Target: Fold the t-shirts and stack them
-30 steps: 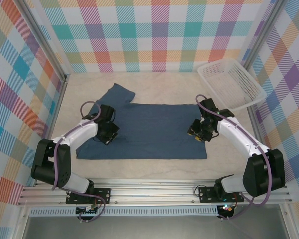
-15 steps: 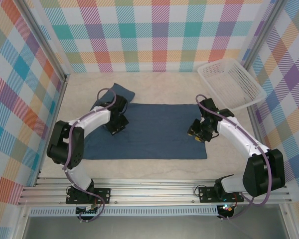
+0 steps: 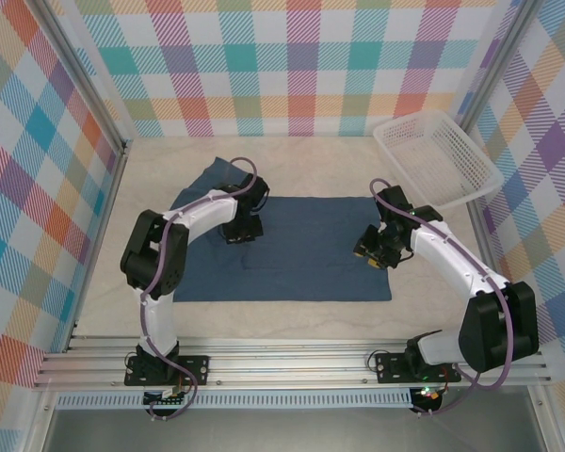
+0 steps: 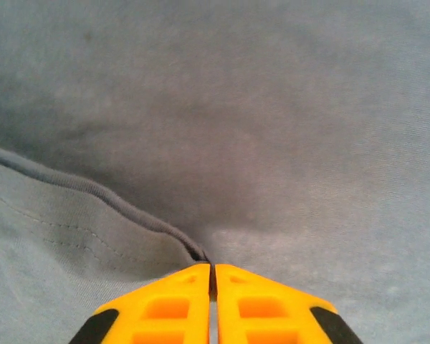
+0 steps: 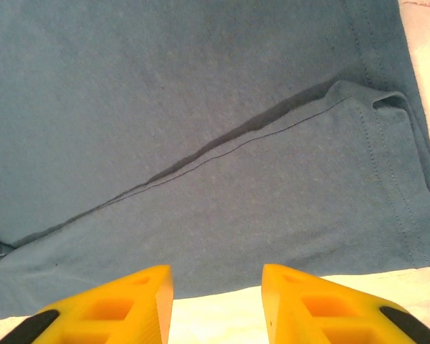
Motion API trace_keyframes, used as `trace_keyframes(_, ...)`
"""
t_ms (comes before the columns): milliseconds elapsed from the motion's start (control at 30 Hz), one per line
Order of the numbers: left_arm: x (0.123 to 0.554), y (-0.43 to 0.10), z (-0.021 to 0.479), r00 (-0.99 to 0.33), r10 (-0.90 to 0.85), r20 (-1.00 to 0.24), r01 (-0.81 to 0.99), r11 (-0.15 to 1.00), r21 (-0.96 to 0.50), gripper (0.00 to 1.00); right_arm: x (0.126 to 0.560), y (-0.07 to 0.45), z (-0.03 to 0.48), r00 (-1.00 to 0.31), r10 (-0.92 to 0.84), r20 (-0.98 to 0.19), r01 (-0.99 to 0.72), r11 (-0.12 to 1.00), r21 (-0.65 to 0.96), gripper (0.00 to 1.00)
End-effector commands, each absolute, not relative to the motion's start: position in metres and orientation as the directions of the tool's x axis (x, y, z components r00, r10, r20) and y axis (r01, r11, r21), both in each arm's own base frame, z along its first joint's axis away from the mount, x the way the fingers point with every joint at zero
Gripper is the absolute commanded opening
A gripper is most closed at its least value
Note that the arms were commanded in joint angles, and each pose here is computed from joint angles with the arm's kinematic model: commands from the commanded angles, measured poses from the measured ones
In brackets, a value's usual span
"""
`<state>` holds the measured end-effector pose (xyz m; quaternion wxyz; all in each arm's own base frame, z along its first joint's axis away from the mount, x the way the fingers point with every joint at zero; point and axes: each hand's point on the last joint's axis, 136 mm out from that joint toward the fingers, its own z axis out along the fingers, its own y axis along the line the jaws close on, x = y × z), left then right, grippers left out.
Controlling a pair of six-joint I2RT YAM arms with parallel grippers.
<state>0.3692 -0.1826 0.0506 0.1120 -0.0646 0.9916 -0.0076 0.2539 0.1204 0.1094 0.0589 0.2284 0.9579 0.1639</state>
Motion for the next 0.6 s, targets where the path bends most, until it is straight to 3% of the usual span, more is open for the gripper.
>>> trace_keyframes(0, 0.377, -0.181, 0.069, -0.961, -0.053, -0.271, -0.061, 0.998, 0.022, 0.27, 0.252, 0.125, 0.106, -0.899, 0.438, -0.015, 0.407, 0.846, 0.344, 0.38)
trace_keyframes(167, 0.379, -0.174, 0.099, -0.925, -0.109, -0.363, -0.112, 0.994, -0.013, 0.3, 0.254, 0.126, 0.106, -0.904, 0.426, -0.017, 0.395, 0.853, 0.341, 0.38)
trace_keyframes(267, 0.371, -0.154, 0.111, -0.902, -0.242, -0.358, -0.232, 0.97, -0.072, 0.3, 0.255, 0.127, 0.104, -0.907, 0.42, -0.015, 0.391, 0.856, 0.34, 0.38)
trace_keyframes(467, 0.352, -0.089, 0.082, -0.827, -0.524, -0.203, -0.497, 0.85, -0.173, 0.1, 0.26, 0.137, 0.1, -0.915, 0.404, -0.007, 0.37, 0.844, 0.389, 0.37)
trace_keyframes(567, 0.357, -0.067, 0.064, -0.791, -0.594, -0.143, -0.569, 0.802, -0.18, 0.05, 0.264, 0.141, 0.099, -0.918, 0.397, 0.002, 0.364, 0.841, 0.401, 0.37)
